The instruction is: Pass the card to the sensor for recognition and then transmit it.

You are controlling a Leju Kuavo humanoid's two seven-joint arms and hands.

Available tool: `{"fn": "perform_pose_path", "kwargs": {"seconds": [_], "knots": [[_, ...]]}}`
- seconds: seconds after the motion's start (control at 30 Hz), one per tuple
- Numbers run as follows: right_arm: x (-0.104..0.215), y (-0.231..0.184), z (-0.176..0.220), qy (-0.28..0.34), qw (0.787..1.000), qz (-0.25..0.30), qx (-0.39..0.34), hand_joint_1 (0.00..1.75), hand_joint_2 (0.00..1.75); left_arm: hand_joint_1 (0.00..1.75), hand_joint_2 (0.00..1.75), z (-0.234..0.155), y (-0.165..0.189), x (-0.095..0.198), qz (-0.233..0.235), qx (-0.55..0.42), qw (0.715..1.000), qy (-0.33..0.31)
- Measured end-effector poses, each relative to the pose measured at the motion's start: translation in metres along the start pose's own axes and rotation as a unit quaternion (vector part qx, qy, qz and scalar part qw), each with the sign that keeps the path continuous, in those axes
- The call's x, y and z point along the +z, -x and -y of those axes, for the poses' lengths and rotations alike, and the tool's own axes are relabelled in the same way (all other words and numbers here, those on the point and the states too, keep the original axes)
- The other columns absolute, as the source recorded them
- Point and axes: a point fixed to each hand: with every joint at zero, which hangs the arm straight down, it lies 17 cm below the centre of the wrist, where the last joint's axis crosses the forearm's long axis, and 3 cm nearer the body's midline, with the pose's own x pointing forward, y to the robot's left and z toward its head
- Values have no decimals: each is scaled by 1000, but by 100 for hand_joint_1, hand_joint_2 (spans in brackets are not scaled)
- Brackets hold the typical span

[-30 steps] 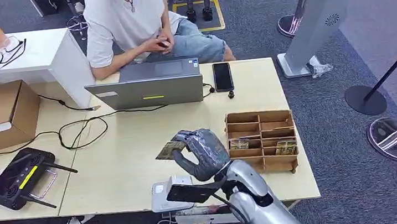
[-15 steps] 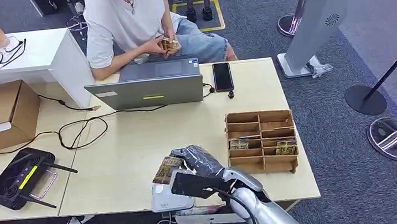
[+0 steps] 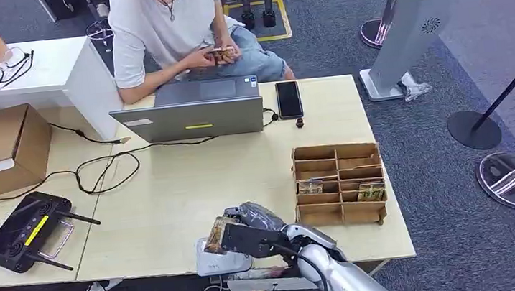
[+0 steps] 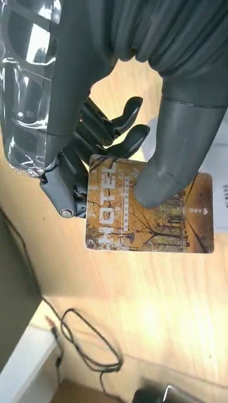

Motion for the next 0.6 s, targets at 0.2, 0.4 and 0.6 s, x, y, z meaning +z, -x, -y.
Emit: {"fn": "perform_pose_path", "kwargs": {"seconds": [0.2,0.4,0.6], "knots": [[1,18,-9,-17,999,-29,2,175,175,0,0,0,-1,0,1,-1,1000,0],[2,32,-15,-27,998,-52,0,175,175,0,0,1,-2,0,1,-1,1000,1],[2,41,-19,-30,997,-65,-2,175,175,0,0,1,-4,0,2,-1,1000,1]]}}
